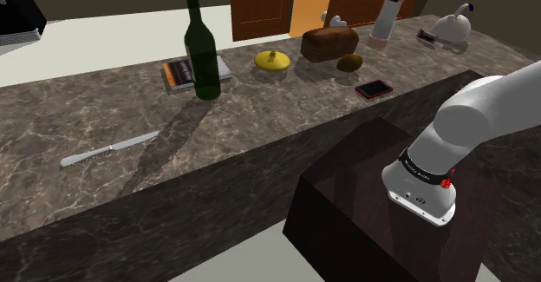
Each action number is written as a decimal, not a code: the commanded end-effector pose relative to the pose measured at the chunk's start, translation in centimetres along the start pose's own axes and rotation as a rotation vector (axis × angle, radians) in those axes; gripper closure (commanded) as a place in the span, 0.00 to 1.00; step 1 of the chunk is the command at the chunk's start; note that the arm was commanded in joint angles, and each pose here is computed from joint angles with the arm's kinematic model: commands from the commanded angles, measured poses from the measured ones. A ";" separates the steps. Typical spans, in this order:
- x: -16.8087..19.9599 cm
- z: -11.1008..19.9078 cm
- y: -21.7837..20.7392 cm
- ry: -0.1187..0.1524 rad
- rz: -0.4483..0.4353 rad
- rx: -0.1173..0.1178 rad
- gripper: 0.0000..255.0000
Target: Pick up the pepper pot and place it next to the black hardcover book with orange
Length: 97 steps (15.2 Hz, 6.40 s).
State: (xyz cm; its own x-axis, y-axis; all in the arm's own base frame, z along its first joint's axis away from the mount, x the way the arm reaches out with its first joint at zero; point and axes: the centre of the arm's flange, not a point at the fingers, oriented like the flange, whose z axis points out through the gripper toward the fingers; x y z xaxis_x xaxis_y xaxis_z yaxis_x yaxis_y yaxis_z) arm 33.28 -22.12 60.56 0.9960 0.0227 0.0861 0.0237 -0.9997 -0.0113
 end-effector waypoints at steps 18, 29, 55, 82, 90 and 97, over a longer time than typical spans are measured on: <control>0.7 -10.0 -0.2 0.000 0.000 0.000 1.00; 6.6 -6.4 -9.6 0.000 0.000 0.000 1.00; 23.3 6.3 -36.8 0.000 0.000 0.000 1.00; 26.8 17.0 -43.4 0.000 0.000 0.000 1.00; 26.8 15.7 -43.4 0.000 0.000 0.000 0.00; 26.8 12.0 -43.4 0.000 0.000 0.000 0.00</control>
State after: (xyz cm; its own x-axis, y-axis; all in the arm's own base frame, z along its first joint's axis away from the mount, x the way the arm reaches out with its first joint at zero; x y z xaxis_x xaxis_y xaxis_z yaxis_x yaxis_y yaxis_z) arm 60.02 22.06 51.35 0.9960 0.0227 0.0865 0.0237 -0.9997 -0.0115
